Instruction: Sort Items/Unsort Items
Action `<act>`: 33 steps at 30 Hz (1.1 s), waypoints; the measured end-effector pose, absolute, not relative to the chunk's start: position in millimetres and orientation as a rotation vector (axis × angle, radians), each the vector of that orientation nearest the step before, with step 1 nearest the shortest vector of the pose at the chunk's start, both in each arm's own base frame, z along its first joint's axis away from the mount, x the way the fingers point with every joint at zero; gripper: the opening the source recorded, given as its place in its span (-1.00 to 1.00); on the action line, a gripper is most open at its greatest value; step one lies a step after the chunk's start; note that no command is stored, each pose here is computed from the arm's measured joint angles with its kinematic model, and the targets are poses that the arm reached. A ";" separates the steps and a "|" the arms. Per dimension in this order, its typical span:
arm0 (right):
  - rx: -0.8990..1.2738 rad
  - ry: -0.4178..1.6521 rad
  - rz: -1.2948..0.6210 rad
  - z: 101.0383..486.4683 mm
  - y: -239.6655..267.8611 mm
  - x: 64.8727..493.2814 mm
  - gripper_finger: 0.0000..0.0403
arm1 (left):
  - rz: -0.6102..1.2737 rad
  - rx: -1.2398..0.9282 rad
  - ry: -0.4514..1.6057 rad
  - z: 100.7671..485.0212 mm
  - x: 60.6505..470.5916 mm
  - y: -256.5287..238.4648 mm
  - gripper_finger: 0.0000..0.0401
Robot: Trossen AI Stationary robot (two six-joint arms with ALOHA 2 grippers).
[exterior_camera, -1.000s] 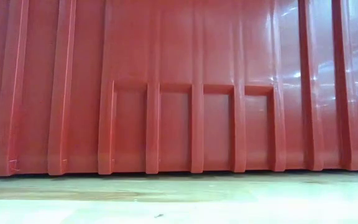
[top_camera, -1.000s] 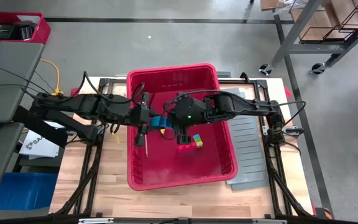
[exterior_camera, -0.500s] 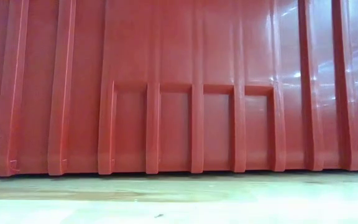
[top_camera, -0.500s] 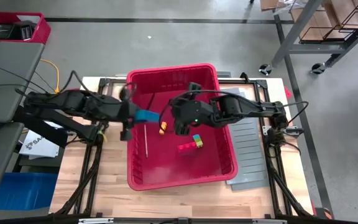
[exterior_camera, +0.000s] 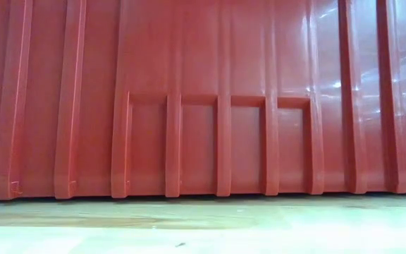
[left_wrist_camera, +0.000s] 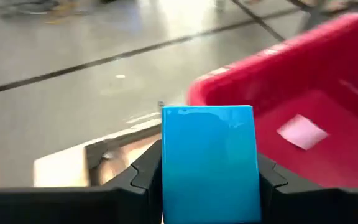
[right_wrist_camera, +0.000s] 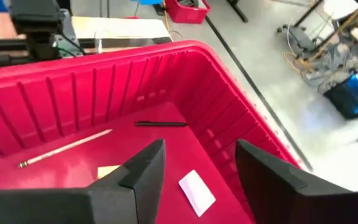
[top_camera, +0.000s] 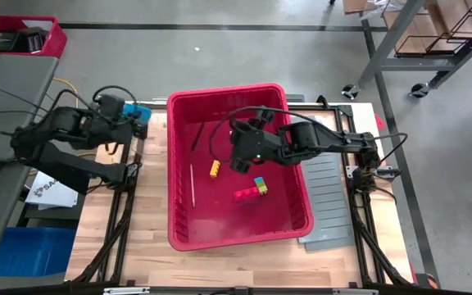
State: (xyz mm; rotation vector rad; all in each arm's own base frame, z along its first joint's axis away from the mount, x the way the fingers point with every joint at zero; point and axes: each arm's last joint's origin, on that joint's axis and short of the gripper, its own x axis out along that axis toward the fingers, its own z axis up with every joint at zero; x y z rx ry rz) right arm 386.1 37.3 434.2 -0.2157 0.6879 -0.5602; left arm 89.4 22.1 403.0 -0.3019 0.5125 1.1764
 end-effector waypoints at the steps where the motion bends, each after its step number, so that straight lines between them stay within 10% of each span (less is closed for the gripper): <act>1: -0.199 0.685 -0.568 434.1 35.5 386.2 -0.08 | 1.218 -0.300 0.514 398.2 89.6 24.5 -0.36; 17: -0.063 0.675 -0.559 432.7 28.9 387.5 -0.08 | 1.399 -0.502 0.723 275.6 120.3 66.7 -0.23; 24: -0.050 0.686 -0.555 431.7 29.2 386.7 -0.08 | 1.279 -0.605 0.752 280.8 121.2 81.6 0.57; 33: -0.072 0.712 -0.552 430.2 29.0 385.1 -0.08 | 1.209 -0.607 0.514 341.9 116.1 87.7 0.74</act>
